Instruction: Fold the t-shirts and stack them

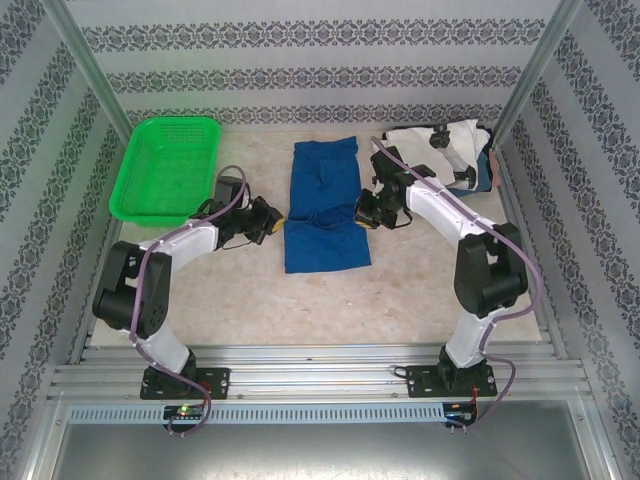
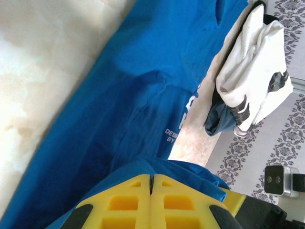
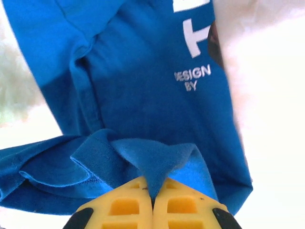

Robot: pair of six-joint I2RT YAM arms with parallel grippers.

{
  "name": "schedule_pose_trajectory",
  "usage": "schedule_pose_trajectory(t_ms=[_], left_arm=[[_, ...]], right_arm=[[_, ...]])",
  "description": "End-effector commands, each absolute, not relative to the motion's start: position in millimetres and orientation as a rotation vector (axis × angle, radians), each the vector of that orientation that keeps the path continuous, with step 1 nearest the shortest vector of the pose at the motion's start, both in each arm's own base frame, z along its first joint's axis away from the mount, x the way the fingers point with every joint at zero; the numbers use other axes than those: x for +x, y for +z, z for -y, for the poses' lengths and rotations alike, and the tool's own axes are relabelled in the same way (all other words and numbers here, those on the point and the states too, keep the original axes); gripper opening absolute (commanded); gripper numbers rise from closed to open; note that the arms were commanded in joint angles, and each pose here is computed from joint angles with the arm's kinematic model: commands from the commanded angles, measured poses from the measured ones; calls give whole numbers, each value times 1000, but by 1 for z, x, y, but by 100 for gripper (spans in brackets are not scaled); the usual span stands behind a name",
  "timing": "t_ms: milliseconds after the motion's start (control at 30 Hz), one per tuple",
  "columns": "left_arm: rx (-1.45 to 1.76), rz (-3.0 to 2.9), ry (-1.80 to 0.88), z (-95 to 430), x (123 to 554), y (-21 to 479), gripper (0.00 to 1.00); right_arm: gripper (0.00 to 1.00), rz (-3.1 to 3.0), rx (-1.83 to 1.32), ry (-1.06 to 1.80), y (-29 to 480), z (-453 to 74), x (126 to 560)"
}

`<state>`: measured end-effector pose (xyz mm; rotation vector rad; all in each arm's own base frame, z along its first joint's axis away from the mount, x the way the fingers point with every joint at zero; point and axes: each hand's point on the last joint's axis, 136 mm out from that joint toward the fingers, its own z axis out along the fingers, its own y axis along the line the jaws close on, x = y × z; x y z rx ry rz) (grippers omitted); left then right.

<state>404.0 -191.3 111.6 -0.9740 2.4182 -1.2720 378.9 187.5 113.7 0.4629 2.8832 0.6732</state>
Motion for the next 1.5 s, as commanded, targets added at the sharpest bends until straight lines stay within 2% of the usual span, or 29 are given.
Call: schedule_pose_trajectory(t_ms=[0, 467, 533, 567, 600, 700, 733, 767, 867, 933, 1000, 1067, 1200, 1300, 1467], left_arm=[[-870, -2371, -1341, 195, 427, 124, 0], [-907, -2382, -1354, 193, 477, 88, 0], [-925, -2369, -1368, 192, 485, 80, 0], [-936, -2352, -1385, 191, 491, 78, 0], [-947, -2341, -1398, 190, 496, 78, 6], [-934, -2308, -1417, 190, 512, 93, 37], [-922, -2292, -1417, 189, 517, 103, 43], [-906, -2272, -1416, 187, 521, 116, 47], [-828, -2213, -1384, 177, 528, 164, 51], [-742, -2209, -1333, 173, 522, 196, 54], [-628, -2247, -1318, 179, 504, 219, 55], [-588, -2318, -1287, 184, 473, 217, 58], [-572, -2477, -1271, 194, 393, 174, 65], [-614, -2571, -1273, 197, 349, 130, 66], [-691, -2585, -1305, 206, 339, 89, 67]], right_arm=[[0, -2901, 443, 662, 108, -181, 392], [0, -2941, 473, 621, 74, -173, 444], [4, -2945, 487, 612, 66, -172, 453], [11, -2941, 506, 619, 63, -170, 459], [25, -2932, 521, 637, 63, -171, 466], [42, -2887, 536, 689, 76, -174, 487], [46, -2864, 532, 703, 86, -173, 494], [49, -2829, 514, 714, 102, -173, 500], [51, -2720, 455, 731, 154, -164, 508], [54, -2672, 413, 732, 183, -156, 498], [57, -2660, 351, 759, 204, -154, 470], [63, -2677, 328, 775, 204, -153, 435], [65, -2743, 414, 918, 156, -158, 355], [65, -2757, 455, 995, 114, -165, 319], [64, -2779, 469, 1037, 78, -172, 311]])
